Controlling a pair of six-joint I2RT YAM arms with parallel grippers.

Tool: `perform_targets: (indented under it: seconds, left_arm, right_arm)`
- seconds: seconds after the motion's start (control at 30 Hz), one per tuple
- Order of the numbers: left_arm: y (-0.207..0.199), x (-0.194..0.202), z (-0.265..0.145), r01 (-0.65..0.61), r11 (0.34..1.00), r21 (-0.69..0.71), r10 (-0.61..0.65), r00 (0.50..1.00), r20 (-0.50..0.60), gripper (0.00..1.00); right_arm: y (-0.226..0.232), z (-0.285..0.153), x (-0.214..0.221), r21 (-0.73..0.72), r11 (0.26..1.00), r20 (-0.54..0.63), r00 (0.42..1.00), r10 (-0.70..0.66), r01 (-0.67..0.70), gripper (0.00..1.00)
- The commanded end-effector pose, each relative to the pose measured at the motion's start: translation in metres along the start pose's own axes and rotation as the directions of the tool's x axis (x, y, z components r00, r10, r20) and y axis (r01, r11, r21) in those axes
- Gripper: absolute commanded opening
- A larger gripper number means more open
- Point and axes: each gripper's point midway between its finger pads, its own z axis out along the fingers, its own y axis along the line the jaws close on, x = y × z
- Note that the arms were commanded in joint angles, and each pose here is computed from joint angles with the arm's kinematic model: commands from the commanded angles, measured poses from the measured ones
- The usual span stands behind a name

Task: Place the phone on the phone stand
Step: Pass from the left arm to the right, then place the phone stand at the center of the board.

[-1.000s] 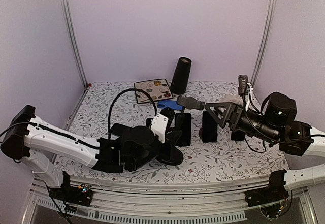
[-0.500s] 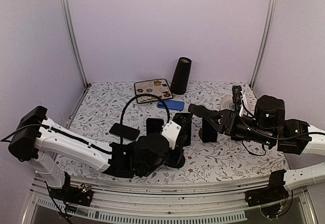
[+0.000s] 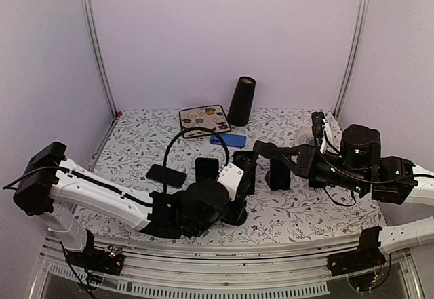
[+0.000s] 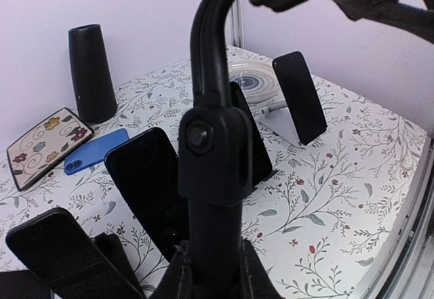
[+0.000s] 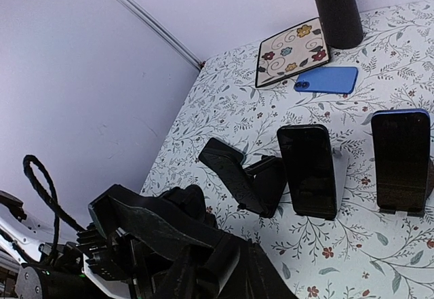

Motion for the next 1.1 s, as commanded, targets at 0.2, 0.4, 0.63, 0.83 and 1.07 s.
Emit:
perform_targets:
  seconds: [0.2,0.4,0.63,0.83,1.07]
  left_arm:
    - [-0.021,-0.026,-0.004,0.096,0.993,0.073,-0.101,0.993,0.066,0.0]
    - [-0.03,-0.019,0.0,0.133,0.985,0.107,-0.138,0.989,0.047,0.09]
    - [-0.038,-0.012,0.003,0.167,0.976,0.138,-0.173,0.984,0.031,0.33]
    - [-0.036,-0.015,0.0,0.19,0.971,0.147,-0.198,0.98,0.036,0.43]
    - [-0.029,-0.026,-0.009,0.217,0.963,0.162,-0.23,0.971,0.065,0.43]
  right_arm:
    - [-0.008,0.004,0.0,0.06,0.998,-0.009,0.999,-0.036,0.037,0.03]
    - [-0.008,0.005,-0.001,0.072,0.996,-0.011,0.999,-0.049,0.05,0.02]
    - [-0.009,0.007,-0.002,0.083,0.994,-0.009,0.998,-0.068,0.068,0.02]
    - [-0.012,0.008,-0.004,0.103,0.991,0.013,0.996,-0.09,0.088,0.01]
    - [-0.016,0.007,-0.008,0.14,0.982,0.046,0.99,-0.131,0.124,0.01]
